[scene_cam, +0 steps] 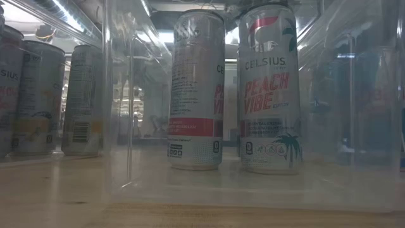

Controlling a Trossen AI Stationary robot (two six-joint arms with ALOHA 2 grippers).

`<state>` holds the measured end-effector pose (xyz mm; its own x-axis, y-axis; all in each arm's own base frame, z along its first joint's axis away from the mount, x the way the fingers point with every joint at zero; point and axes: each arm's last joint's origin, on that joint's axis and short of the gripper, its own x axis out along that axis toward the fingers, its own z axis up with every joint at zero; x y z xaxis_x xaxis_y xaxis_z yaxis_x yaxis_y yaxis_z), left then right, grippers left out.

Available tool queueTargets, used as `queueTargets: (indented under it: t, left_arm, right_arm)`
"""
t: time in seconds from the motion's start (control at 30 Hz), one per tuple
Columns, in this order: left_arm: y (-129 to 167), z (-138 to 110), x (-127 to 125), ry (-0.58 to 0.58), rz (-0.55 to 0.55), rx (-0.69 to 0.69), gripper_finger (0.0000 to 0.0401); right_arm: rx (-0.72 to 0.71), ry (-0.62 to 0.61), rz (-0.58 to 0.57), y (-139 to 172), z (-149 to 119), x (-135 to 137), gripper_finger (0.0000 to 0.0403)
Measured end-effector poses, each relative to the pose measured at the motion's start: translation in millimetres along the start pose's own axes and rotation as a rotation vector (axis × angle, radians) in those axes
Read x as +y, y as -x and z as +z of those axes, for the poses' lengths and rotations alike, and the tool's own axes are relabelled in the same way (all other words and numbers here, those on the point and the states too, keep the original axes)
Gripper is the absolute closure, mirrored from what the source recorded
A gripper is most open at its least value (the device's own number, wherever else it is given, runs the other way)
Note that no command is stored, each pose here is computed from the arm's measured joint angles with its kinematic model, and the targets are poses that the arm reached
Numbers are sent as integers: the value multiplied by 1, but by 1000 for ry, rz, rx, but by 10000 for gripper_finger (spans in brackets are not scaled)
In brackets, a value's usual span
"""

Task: Sort soda cans
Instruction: Adjust the transparent bins

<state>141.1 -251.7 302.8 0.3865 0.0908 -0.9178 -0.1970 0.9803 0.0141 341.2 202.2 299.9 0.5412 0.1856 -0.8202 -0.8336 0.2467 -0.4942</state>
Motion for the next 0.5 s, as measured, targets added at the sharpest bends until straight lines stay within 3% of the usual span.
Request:
queueTargets:
  t: [0.27, 0.5]
  left_arm:
    - [-14, -5, -9, -3, 48, 47, 58]
    - [-38, 0, -18, -119, 108, 101, 59]
  right_arm:
    - [-1, 0, -3, 0, 0, 0, 39]
    - [-3, 0, -6, 0, 0, -1, 39]
